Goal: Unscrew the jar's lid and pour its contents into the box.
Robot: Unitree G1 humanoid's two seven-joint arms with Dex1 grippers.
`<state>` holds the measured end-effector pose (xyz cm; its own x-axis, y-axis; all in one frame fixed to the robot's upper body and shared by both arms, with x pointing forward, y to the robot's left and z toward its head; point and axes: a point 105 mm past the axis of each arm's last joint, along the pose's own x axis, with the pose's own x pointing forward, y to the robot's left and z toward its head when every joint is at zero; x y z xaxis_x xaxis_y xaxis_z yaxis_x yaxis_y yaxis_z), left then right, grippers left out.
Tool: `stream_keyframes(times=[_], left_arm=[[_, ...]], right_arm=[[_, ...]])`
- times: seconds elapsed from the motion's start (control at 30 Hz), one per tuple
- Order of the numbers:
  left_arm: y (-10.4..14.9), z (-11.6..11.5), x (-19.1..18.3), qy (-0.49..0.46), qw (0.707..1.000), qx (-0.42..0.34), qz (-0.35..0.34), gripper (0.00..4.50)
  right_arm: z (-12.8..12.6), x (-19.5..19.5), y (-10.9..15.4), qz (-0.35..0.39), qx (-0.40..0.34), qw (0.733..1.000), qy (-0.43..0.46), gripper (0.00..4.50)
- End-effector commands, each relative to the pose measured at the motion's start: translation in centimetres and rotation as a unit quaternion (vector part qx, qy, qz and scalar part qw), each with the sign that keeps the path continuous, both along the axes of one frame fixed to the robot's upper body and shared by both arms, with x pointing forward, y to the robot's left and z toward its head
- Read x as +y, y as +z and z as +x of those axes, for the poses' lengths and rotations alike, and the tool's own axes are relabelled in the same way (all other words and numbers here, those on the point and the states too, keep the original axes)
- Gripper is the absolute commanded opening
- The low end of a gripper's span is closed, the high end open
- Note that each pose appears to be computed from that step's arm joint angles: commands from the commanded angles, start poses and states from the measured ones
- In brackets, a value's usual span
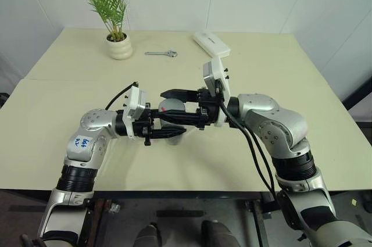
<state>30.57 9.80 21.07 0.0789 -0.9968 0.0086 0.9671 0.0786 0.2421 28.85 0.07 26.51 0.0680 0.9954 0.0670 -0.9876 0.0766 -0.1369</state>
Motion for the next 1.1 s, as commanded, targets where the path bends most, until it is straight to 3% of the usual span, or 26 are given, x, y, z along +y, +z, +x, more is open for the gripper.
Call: stream_keyframes(times=[0.03,0.17,0.33,0.37,0.5,0.67,0.8,1.07,1.1], left_arm=[[0.4,-0.3,0.2,0.000,1.000,-0.009,-0.001,1.93],[0.3,-0.3,0.2,0.001,1.000,-0.008,0.000,1.93],[0.2,-0.4,0.3,0.001,1.000,-0.008,0.000,1.93],[0.2,-0.4,0.4,0.003,1.000,-0.008,-0.001,1.93],[0.4,0.0,1.1,0.019,1.000,-0.009,-0.006,1.93],[1.1,0.8,2.0,0.038,0.999,-0.002,-0.014,1.93],[1.5,1.1,2.1,0.035,0.999,-0.003,-0.015,1.93],[1.6,1.2,1.5,0.025,0.999,0.002,-0.020,1.93],[1.7,1.3,1.4,0.025,0.999,0.002,-0.022,1.93]], right_arm=[[-0.8,-0.9,3.1,0.070,-0.009,0.998,0.005,2.63],[-0.3,-2.4,5.4,0.132,0.023,0.991,-0.004,2.63],[-0.1,-3.4,5.1,0.117,0.016,0.993,-0.025,2.63],[0.9,-4.5,4.8,0.112,0.004,0.992,-0.066,2.63],[5.8,-11.2,-0.2,0.014,-0.074,0.956,-0.284,2.63],[8.1,-16.9,-5.6,0.005,-0.047,0.917,-0.395,2.63],[8.7,-20.1,-9.8,-0.011,-0.024,0.893,-0.450,2.63],[8.7,-21.4,-12.4,0.010,0.026,0.879,-0.477,2.63],[8.5,-21.4,-12.4,0.013,0.028,0.881,-0.473,2.94]])
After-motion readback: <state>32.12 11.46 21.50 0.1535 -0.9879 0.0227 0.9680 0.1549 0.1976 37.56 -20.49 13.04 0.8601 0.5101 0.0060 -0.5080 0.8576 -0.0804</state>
